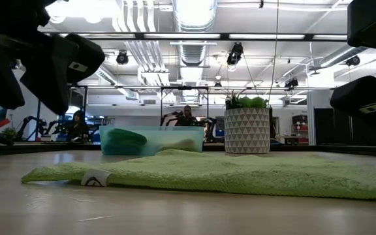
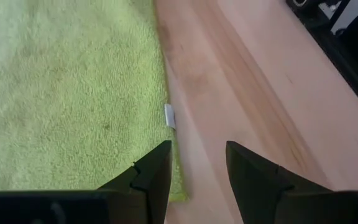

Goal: Fold microfiber towels
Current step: Fold the light green microfiber towel

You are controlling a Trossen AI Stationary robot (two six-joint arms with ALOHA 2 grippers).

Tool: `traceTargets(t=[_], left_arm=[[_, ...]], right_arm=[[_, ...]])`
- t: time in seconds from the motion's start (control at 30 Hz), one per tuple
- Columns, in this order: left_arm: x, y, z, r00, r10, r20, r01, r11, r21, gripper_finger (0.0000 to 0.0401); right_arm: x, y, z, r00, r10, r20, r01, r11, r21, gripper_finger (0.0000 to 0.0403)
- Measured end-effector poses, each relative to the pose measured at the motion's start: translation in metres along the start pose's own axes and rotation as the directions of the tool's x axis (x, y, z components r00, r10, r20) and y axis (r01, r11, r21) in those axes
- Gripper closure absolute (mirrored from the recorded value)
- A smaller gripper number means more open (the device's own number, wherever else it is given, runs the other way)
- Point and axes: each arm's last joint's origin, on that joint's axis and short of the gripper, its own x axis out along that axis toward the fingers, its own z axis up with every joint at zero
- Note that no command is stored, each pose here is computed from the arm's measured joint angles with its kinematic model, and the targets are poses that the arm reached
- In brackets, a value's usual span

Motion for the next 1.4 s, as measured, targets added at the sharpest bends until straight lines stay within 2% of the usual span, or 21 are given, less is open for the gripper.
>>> traceTargets(t=[0.2,0.47,0.57,0.7,0.8,0.93,1.17,1.4], left_arm=[[0.004,0.002,-0.011,1.0,0.004,-0.021,-0.005,0.998,-0.055,0.0265],[0.026,0.001,-0.028,0.995,0.024,-0.098,-0.031,0.997,-0.074,0.0265],[0.034,0.003,-0.031,0.993,0.032,-0.114,-0.05,0.985,-0.163,0.0265],[0.042,0.004,-0.036,0.988,-0.02,-0.15,-0.025,0.956,-0.293,0.0267],[0.044,0.003,-0.039,0.984,-0.05,-0.173,-0.008,0.946,-0.323,0.0298],[0.038,0.004,-0.039,0.975,-0.078,-0.207,0.005,0.944,-0.331,0.0386],[0.018,0.006,-0.031,0.98,-0.076,-0.186,0.012,0.947,-0.322,0.04],[0.0,0.006,-0.017,0.991,-0.094,-0.097,0.057,0.941,-0.335,0.0401]], right_arm=[[0.0,0.0,0.0,1.0,0.011,-0.011,-0.011,1.0,0.008,0.0393],[0.0,0.0,0.0,1.0,0.015,-0.016,-0.014,0.998,0.059,0.0394],[0.0,0.0,0.0,1.0,0.016,-0.016,-0.015,0.997,0.071,0.0394],[0.0,0.0,0.0,1.0,0.017,-0.017,-0.015,0.997,0.074,0.0394],[0.0,0.0,-0.001,1.0,0.019,-0.019,-0.018,0.997,0.075,0.0394],[-0.005,0.0,0.0,0.999,0.041,-0.023,-0.039,0.996,0.084,0.0394],[-0.025,-0.001,0.004,0.997,0.078,-0.006,-0.077,0.993,0.09,0.0394],[-0.053,0.0,0.013,0.987,0.149,0.064,-0.156,0.98,0.121,0.0395]])
